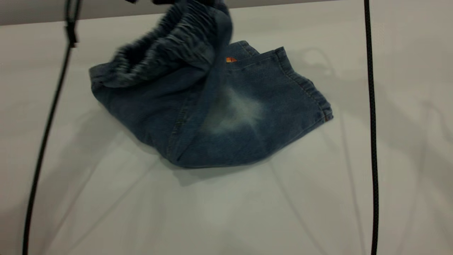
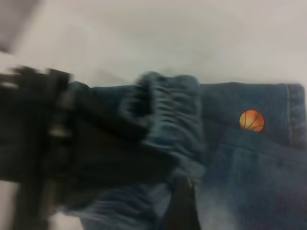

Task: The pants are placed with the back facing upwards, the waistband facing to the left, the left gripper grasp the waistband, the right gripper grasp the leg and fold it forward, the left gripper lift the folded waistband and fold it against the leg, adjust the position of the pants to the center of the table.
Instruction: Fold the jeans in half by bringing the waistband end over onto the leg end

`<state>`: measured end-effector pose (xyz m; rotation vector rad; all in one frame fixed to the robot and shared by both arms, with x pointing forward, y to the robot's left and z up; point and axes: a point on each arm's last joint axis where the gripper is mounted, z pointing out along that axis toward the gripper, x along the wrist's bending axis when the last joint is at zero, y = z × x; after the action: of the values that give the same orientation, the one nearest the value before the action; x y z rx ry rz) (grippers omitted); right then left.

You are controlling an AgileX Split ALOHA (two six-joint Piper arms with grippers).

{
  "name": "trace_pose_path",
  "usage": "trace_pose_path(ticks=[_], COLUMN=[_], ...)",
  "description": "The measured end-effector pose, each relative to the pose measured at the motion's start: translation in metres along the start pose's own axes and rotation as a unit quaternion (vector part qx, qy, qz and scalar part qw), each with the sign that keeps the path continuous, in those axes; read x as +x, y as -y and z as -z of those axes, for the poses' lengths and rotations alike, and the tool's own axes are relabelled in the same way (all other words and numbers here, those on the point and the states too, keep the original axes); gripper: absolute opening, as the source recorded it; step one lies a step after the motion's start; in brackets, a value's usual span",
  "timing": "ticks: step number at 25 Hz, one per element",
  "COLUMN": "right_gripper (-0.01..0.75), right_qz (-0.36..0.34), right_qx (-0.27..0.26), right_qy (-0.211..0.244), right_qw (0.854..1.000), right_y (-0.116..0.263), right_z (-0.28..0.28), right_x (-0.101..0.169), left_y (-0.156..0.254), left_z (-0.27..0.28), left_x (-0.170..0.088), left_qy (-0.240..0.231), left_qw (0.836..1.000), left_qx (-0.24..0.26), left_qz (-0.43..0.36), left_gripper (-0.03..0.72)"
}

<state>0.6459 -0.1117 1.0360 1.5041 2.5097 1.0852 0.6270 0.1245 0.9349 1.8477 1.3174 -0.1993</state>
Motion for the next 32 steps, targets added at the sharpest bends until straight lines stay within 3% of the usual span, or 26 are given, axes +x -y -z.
trace_pose_path(ticks=[9,17,20,27,32], right_gripper=[0.517,0.515,0.515,0.515,0.515], right_qz=[0.000,0.000,0.000,0.012,0.015], right_qx=[0.003,0.034,0.036,0.055,0.071], right_qy=[-0.002,-0.016,-0.016,-0.007,-0.004], right_qw=[1.000,0.999,0.999,0.998,0.997], right_y=[0.001,0.006,0.006,0.010,0.013], right_z=[0.000,0.000,0.000,0.001,0.001], right_x=[0.000,0.003,0.003,0.001,0.001], left_y=[0.001,-0.013,-0.016,-0.020,-0.040], left_z=[-0.068,-0.074,-0.072,-0.062,-0.032], left_x=[0.025,0.027,0.026,0.015,-0.001], left_qy=[0.005,-0.001,0.001,0.015,0.009], left_qw=[1.000,1.000,1.000,0.998,0.996], left_qx=[0.028,0.006,0.003,0.017,-0.013], left_qz=[0.000,-0.011,-0.012,-0.058,-0.092], left_gripper=[0.093,0.117,0.208,0.513,0.570])
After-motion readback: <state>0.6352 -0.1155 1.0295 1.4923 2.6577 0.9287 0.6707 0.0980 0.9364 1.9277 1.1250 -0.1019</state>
